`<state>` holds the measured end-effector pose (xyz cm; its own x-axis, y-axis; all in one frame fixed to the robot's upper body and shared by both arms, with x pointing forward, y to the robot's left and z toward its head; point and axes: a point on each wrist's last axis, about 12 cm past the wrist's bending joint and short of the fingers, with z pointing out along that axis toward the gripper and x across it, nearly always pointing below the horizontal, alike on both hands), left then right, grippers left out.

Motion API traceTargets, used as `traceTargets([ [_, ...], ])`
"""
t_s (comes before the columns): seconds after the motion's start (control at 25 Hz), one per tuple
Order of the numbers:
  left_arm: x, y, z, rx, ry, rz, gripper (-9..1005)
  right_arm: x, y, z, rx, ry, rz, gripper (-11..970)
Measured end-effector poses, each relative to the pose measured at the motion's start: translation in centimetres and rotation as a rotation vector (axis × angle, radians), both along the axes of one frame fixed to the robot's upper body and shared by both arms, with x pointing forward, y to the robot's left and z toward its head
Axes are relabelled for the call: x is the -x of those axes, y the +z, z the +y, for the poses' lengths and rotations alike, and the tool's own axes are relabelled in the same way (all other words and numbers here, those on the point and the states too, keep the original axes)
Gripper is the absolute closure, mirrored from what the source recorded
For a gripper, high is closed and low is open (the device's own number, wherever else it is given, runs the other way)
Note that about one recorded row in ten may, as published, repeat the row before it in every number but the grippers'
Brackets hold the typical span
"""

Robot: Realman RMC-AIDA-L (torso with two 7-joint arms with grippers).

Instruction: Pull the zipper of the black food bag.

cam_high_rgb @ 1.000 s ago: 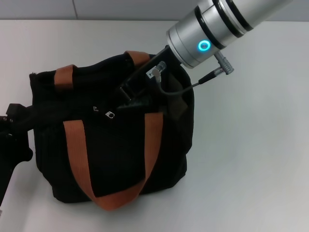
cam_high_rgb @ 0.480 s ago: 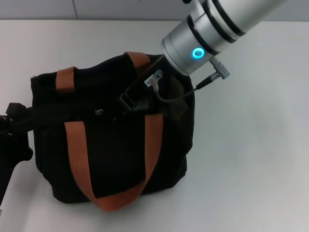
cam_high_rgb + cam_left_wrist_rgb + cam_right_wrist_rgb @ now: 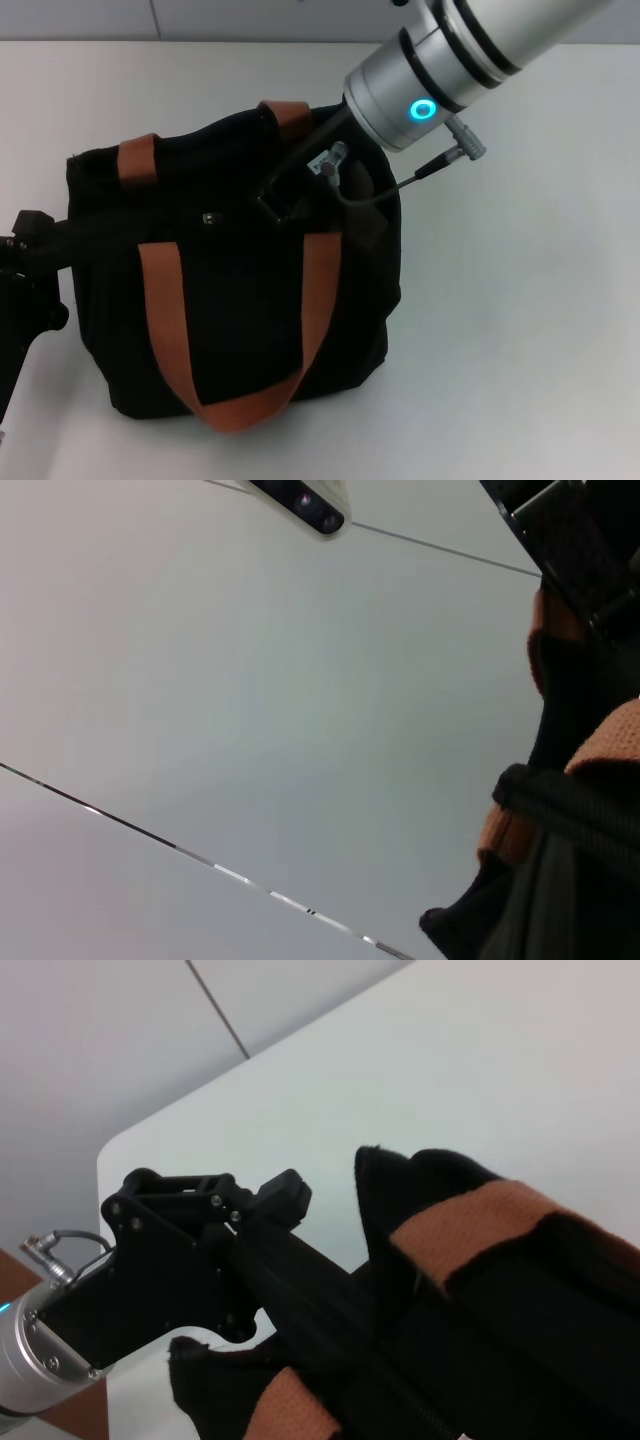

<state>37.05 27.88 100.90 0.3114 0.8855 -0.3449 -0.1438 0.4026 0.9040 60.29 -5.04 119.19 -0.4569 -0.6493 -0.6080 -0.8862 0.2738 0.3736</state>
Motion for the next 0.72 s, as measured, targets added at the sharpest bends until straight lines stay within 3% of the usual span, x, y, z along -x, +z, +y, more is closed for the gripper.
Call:
traceTargets([
  [0.32,-0.1,0.1,0.1,0.002,0.01,-0.004,983,0.0,-0.2,-1.4,-0.026,-0.032,0.027,961],
  [0.72,-0.2,0.2,0.3,0.042,0.021,-0.009,982,-0.5,-0.6,-5.9,-0.001,-0.178,0.046,961],
])
